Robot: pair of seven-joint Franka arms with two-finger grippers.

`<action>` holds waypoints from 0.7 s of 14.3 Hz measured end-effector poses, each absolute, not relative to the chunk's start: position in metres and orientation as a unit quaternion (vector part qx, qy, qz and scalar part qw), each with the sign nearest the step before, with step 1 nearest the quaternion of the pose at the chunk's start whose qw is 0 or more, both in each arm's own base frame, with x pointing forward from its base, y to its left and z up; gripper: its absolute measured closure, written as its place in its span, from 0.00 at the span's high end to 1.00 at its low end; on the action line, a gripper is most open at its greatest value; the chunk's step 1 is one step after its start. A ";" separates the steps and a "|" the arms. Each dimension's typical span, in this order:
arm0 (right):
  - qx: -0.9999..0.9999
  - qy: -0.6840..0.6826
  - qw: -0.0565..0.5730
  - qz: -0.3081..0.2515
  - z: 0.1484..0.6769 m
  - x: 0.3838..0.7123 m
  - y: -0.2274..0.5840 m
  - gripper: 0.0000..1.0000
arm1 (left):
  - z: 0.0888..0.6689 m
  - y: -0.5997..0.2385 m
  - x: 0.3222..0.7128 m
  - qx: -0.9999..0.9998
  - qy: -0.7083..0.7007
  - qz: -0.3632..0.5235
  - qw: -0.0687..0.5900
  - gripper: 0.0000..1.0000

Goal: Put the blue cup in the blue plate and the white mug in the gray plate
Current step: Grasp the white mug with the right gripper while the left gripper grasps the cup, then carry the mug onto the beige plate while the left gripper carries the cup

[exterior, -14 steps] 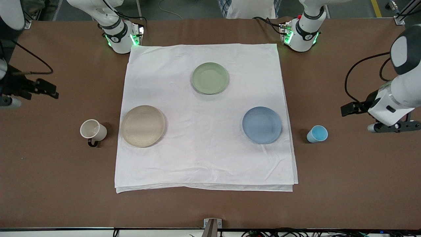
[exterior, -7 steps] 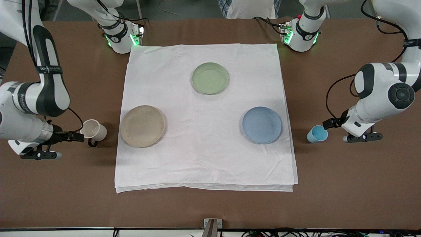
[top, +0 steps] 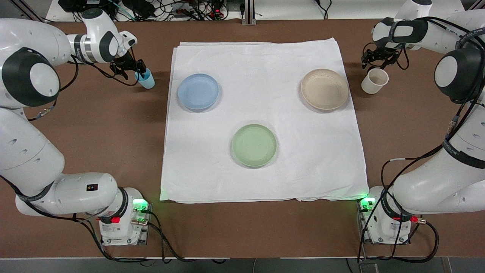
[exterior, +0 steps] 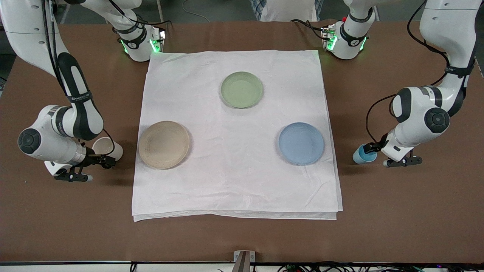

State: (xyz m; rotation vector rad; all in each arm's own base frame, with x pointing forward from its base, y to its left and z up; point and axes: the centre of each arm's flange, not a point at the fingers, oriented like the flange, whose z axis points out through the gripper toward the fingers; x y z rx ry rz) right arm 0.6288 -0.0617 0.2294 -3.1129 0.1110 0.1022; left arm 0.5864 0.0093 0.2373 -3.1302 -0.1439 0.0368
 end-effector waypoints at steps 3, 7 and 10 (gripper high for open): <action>-0.998 0.028 0.015 0.049 0.225 0.624 -0.061 0.68 | 0.228 0.009 0.587 -0.999 -0.046 0.012 0.003 0.46; -0.998 0.025 0.016 0.055 0.228 0.625 -0.060 0.26 | 0.230 0.010 0.589 -0.999 -0.047 0.008 0.003 0.07; -0.995 0.048 0.024 0.084 0.259 0.631 -0.036 0.19 | 0.250 0.003 0.599 -0.999 -0.041 -0.011 0.001 0.04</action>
